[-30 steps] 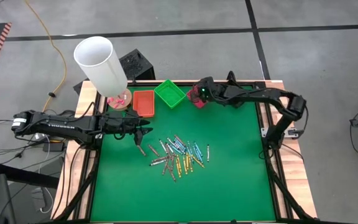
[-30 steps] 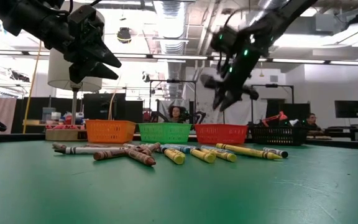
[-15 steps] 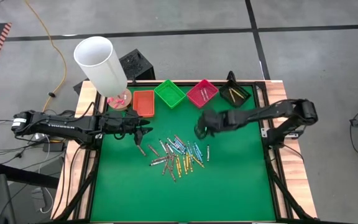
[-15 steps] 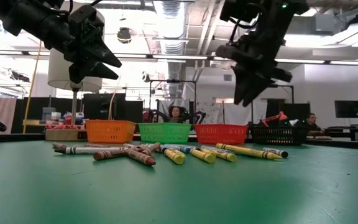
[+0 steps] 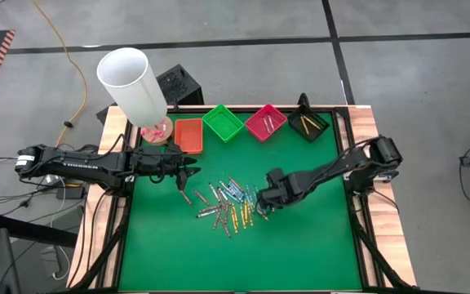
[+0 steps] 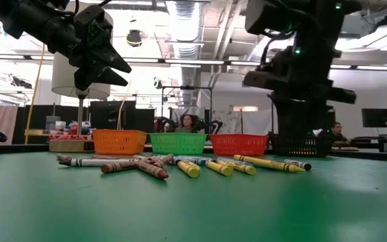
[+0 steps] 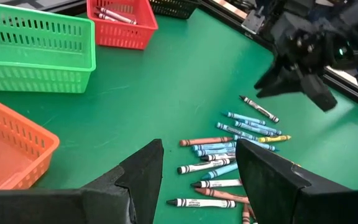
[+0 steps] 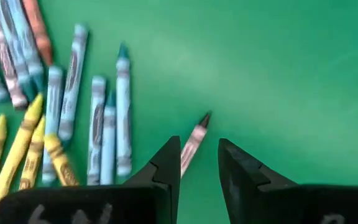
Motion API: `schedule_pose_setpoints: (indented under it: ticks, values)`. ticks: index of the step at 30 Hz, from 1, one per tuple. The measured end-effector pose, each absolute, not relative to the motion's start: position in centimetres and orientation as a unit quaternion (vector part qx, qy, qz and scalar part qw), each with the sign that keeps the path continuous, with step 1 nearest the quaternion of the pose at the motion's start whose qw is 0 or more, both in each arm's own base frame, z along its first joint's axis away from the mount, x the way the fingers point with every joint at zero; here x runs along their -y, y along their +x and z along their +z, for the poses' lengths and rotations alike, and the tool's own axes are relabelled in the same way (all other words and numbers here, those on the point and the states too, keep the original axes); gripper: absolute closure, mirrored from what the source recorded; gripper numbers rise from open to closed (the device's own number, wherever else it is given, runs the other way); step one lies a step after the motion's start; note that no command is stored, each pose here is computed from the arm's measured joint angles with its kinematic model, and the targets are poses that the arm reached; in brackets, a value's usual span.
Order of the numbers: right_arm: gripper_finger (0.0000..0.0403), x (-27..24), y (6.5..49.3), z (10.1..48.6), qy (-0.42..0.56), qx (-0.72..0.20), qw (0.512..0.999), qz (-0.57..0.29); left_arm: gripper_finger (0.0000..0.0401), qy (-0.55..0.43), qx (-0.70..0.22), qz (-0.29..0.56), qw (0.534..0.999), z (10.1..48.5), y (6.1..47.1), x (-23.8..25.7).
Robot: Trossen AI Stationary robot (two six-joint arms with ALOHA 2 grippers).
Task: Sort crayons
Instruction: Put the black crayon into the red bin
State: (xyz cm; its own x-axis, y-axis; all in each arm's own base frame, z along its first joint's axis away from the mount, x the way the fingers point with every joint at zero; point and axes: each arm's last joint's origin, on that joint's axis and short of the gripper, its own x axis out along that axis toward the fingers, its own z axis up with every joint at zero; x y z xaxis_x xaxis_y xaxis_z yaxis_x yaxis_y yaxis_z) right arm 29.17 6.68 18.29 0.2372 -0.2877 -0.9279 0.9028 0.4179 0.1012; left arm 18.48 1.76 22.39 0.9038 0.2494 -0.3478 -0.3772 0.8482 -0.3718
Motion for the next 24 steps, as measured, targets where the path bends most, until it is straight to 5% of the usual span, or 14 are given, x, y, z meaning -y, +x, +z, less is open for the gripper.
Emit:
schedule_pose_setpoints:
  ticks: [24]
  values:
    - [0.0327, -8.7, 29.5, 16.0, 0.35, -0.482, 0.688, -0.416, 0.0209, -0.222, -0.144, 0.165, 0.95, 22.4, 18.5, -1.8]
